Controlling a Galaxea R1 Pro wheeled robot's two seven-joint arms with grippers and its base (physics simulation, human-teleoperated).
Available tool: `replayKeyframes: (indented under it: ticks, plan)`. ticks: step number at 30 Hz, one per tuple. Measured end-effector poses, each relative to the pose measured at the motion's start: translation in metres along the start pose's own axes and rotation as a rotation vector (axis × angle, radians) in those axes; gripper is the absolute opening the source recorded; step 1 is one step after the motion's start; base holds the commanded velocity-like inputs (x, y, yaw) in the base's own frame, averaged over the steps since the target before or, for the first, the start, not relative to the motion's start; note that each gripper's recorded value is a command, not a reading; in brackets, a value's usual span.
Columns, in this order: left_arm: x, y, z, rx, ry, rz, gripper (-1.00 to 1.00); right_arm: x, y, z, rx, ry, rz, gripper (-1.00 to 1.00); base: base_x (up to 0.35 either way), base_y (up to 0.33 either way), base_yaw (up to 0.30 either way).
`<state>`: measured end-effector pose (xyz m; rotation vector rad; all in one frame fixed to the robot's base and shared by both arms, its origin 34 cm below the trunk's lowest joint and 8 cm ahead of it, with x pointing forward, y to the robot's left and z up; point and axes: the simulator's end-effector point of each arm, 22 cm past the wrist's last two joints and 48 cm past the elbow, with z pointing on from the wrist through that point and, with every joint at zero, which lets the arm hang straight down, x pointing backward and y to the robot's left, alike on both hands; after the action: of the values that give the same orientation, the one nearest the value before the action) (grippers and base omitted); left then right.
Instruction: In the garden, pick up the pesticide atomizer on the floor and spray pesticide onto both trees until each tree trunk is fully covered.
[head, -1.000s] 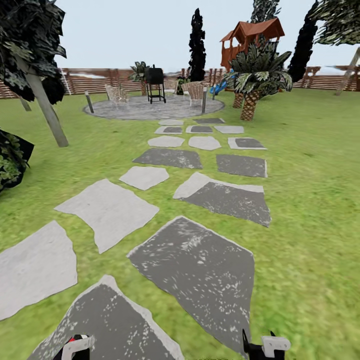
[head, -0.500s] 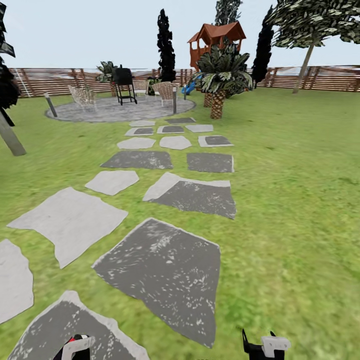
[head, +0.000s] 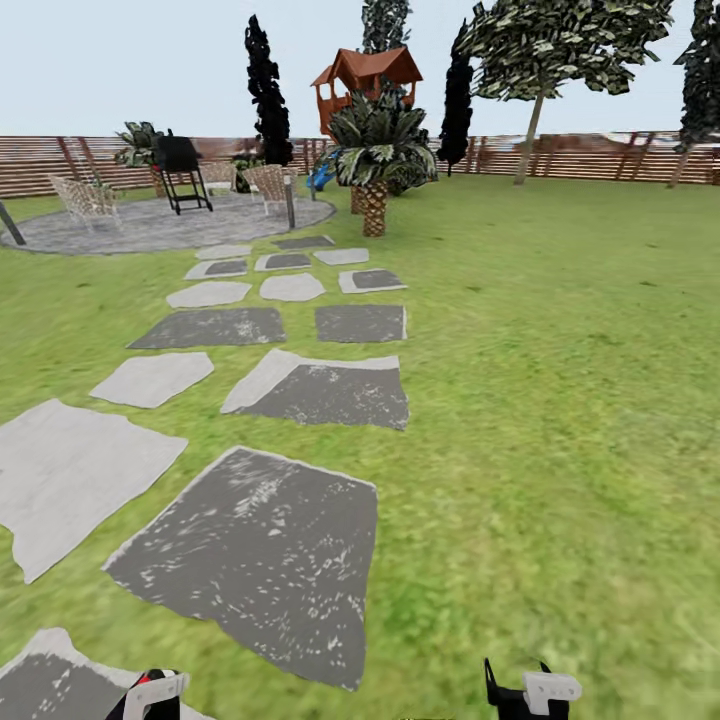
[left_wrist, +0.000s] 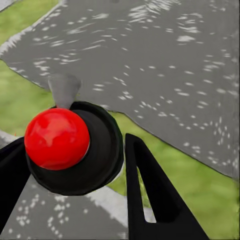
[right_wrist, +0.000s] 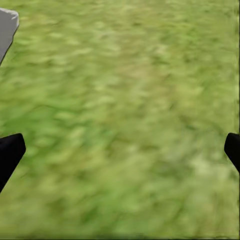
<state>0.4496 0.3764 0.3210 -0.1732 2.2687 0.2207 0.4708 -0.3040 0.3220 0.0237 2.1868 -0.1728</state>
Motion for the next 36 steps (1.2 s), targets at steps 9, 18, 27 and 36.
replayKeyframes:
  ticks: [9, 18, 27, 36]
  plan:
    - [0.0002, -0.0004, -0.0001, 0.0, 0.0, -0.001, -1.0, 0.0, 0.0, 0.0, 0.0, 0.0, 0.0, 1.0, 0.0, -0.273, -0.3]
    - [-0.0002, 0.0002, 0.0, 0.0, 0.0, 0.0, -1.0, -0.0001, 0.0, 0.0, 0.0, 0.0, 0.0, 1.0, 0.024, -0.273, -0.3]
    - [-0.0001, 0.0002, -0.0001, 0.0, 0.0, 0.0, -1.0, -0.0001, 0.0002, -0.0001, 0.0, 0.0, 0.0, 1.0, 0.102, -0.272, -0.3]
    - [-0.0008, 0.0001, 0.0001, 0.0, -0.002, 0.0, -1.0, -0.0002, 0.0004, -0.0002, 0.0, 0.0, 0.001, 1.0, 0.177, -0.244, -0.3]
